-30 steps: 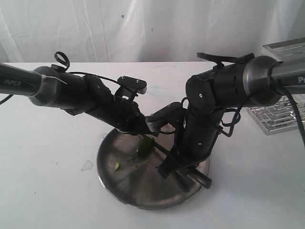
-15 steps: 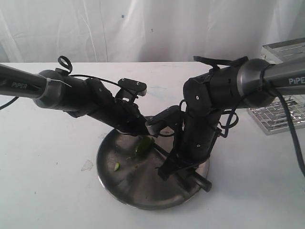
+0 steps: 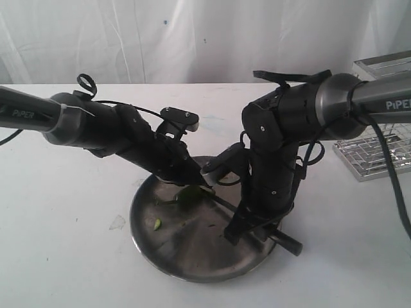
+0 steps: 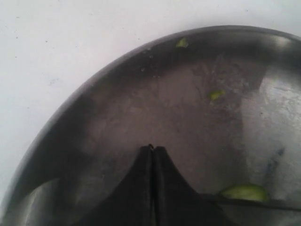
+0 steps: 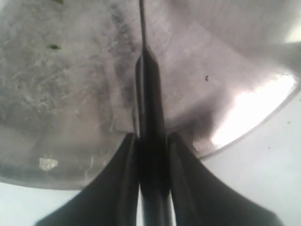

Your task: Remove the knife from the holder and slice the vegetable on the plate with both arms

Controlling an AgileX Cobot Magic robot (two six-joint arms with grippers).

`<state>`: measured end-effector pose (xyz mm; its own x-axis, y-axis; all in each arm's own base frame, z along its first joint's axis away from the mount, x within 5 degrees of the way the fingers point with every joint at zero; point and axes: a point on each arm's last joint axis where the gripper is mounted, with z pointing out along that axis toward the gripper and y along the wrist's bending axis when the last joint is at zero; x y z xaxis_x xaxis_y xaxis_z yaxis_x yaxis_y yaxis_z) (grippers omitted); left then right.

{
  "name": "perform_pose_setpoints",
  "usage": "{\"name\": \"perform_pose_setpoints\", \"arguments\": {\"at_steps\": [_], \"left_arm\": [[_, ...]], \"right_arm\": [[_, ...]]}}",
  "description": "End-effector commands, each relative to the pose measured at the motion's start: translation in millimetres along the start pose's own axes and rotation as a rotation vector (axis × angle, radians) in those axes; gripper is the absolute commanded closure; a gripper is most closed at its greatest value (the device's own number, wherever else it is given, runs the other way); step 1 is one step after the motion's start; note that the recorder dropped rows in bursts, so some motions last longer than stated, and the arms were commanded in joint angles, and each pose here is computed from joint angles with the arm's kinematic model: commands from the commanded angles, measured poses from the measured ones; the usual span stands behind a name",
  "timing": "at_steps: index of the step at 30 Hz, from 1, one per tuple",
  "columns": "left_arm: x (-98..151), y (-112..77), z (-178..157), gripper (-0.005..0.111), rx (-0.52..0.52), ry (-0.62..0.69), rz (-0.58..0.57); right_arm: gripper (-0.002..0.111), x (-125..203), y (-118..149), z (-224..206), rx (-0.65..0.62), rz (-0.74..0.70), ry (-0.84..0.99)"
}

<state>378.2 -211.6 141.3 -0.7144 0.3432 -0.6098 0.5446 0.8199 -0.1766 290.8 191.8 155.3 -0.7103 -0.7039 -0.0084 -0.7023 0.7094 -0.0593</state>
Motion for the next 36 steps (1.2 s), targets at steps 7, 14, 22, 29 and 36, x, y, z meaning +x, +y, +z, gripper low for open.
{"name": "perform_pose_setpoints", "arguments": {"at_steps": [7, 14, 22, 29, 36], "left_arm": [[-28.1, -17.9, -70.0, 0.107, 0.041, -0.08, 0.125], [-28.6, -25.9, -90.3, 0.107, 0.081, -0.043, 0.177], [-28.5, -13.8, -121.7, 0.107, 0.021, 0.01, 0.146], [-19.4, -6.7, -167.1, 0.107, 0.034, 0.123, 0.081], [42.4, -6.8, -149.2, 0.107, 0.06, 0.286, 0.011]], "right_arm": [[0.108, 0.0, -2.8, -7.3, 0.027, 0.021, -0.022], [0.108, 0.3, -2.8, -10.3, 0.027, 0.025, -0.031], [0.108, 6.9, -4.6, -46.3, 0.052, 0.026, -0.118], [0.108, 14.5, -4.3, -64.6, 0.059, 0.03, -0.147], [0.108, 10.0, -18.8, -60.8, 0.039, 0.1, -0.217]]}}
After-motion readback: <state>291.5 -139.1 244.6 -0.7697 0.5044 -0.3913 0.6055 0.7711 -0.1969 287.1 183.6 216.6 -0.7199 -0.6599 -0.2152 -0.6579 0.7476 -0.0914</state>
